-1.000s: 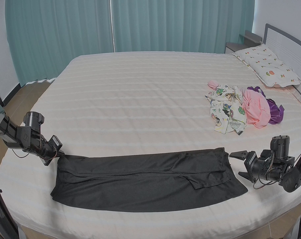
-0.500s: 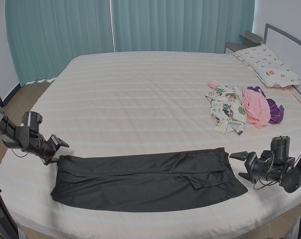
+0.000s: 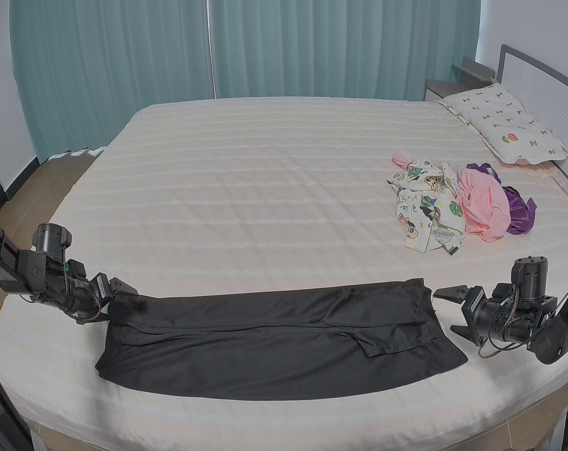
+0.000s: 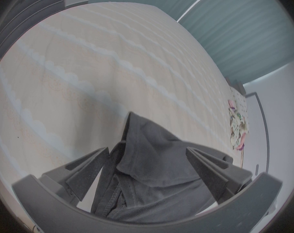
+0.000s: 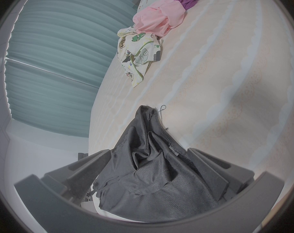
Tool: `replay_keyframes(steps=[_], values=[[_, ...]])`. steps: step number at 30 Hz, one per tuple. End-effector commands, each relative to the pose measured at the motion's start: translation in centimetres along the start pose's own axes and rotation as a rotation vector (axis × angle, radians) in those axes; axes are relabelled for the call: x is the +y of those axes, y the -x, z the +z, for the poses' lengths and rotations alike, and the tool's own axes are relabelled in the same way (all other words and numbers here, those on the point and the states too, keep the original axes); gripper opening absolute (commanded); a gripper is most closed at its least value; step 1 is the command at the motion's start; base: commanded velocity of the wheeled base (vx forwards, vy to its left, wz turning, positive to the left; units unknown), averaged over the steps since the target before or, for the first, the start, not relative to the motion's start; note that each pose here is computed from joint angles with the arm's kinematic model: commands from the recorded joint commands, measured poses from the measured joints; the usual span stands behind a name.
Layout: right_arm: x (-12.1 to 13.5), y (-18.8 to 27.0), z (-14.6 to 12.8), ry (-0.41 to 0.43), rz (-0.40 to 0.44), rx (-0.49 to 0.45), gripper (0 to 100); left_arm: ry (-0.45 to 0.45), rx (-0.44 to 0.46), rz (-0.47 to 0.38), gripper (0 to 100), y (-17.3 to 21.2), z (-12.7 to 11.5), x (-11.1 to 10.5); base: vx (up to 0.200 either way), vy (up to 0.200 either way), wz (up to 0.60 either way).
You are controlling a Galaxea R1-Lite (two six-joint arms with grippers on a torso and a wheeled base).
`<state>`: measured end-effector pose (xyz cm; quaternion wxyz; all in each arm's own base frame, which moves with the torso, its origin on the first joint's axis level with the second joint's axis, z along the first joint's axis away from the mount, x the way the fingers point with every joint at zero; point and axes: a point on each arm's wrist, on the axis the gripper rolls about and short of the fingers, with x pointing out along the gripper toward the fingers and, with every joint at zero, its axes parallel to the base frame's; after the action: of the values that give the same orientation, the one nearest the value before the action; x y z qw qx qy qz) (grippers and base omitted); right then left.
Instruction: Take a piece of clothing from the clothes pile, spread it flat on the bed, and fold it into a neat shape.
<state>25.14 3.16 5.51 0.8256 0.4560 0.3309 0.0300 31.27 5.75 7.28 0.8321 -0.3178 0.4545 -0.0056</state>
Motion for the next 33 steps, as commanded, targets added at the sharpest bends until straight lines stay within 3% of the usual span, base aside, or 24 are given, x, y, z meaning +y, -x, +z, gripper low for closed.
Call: replay_keyframes(steps=[1,7,17,25,33], values=[[0.0,0.0,0.0,0.001,0.001,0.0,100,-0.02,0.028,-0.004,100,0.1,-0.9,0.3,0.0,0.0,0.0],[0.0,0.0,-0.1,0.001,0.01,0.014,100,-0.028,0.039,-0.009,100,-0.3,-0.9,0.5,0.0,0.0,0.0],[-0.1,0.1,-0.1,-0.001,0.009,0.02,100,-0.187,0.083,-0.034,100,-0.4,-1.9,1.6,0.0,0.0,0.0],[-0.1,0.1,-0.2,-0.001,0.008,0.021,100,-0.182,0.061,-0.037,100,-0.3,-1.1,2.1,0.0,0.0,0.0],[-0.1,0.1,-0.2,-0.001,0.007,0.022,100,-0.161,0.069,-0.117,100,-0.2,-0.8,2.9,0.0,0.0,0.0]])
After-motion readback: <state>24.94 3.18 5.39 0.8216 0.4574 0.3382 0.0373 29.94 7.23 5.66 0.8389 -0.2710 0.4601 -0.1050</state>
